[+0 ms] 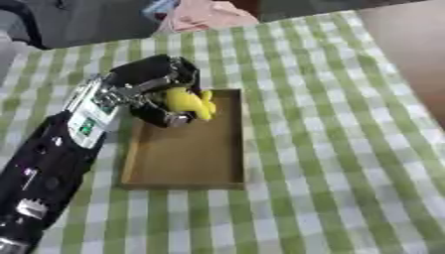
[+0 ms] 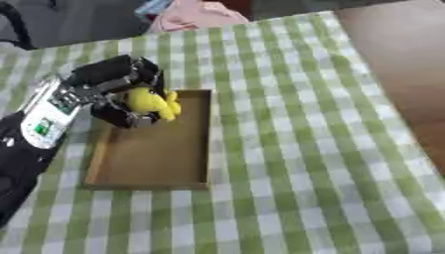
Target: Pick up objects on the table and place them in the box.
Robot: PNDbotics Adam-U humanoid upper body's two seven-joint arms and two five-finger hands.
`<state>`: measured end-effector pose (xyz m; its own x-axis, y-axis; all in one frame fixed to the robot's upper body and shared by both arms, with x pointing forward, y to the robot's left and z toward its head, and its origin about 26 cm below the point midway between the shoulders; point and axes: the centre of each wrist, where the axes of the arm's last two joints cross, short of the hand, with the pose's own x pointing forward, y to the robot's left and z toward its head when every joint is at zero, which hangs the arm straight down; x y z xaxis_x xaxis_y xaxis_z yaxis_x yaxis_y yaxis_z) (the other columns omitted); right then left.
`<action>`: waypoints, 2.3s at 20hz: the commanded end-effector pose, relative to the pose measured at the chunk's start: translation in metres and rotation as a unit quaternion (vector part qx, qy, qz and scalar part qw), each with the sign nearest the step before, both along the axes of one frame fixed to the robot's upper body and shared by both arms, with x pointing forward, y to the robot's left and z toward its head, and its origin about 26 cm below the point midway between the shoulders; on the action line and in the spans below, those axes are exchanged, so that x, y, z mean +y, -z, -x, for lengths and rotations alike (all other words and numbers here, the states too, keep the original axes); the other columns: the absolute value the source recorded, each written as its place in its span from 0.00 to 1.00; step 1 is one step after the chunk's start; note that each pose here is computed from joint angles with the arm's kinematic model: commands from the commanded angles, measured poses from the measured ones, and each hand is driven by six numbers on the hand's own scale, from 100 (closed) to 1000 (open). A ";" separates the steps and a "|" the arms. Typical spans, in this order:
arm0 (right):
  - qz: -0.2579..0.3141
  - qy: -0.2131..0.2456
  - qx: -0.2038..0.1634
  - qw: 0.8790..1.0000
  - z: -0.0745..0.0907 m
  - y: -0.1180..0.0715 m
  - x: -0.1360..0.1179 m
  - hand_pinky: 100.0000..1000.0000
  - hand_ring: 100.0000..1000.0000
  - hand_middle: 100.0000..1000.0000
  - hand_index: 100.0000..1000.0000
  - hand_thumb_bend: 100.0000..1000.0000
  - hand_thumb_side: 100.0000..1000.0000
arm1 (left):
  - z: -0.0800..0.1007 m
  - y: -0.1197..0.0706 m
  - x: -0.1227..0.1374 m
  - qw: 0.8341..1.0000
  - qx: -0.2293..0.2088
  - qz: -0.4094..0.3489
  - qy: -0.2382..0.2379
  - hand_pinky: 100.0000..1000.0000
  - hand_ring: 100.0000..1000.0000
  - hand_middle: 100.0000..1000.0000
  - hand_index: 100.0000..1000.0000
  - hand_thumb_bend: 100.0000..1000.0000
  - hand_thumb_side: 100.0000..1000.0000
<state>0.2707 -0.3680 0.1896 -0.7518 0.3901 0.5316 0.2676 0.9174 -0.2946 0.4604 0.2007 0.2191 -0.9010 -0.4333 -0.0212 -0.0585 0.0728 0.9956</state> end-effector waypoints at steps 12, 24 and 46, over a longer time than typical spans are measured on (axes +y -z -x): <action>0.009 0.000 -0.009 1.000 0.003 -0.008 0.000 0.75 0.66 0.54 0.83 0.00 0.83 | -0.001 -0.004 0.006 0.990 -0.039 -0.139 0.009 0.59 0.79 0.78 0.90 0.59 0.26; 0.011 0.001 -0.011 1.000 0.003 -0.009 -0.002 0.75 0.66 0.55 0.83 0.00 0.82 | 0.014 -0.050 0.033 0.991 -0.121 0.048 -0.013 0.36 0.69 0.68 0.76 0.21 0.13; 0.006 0.029 -0.047 0.998 0.007 -0.015 -0.012 0.75 0.66 0.55 0.83 0.00 0.79 | 0.123 -0.083 0.176 0.822 -0.179 0.533 -0.091 0.30 0.55 0.55 0.59 0.13 0.38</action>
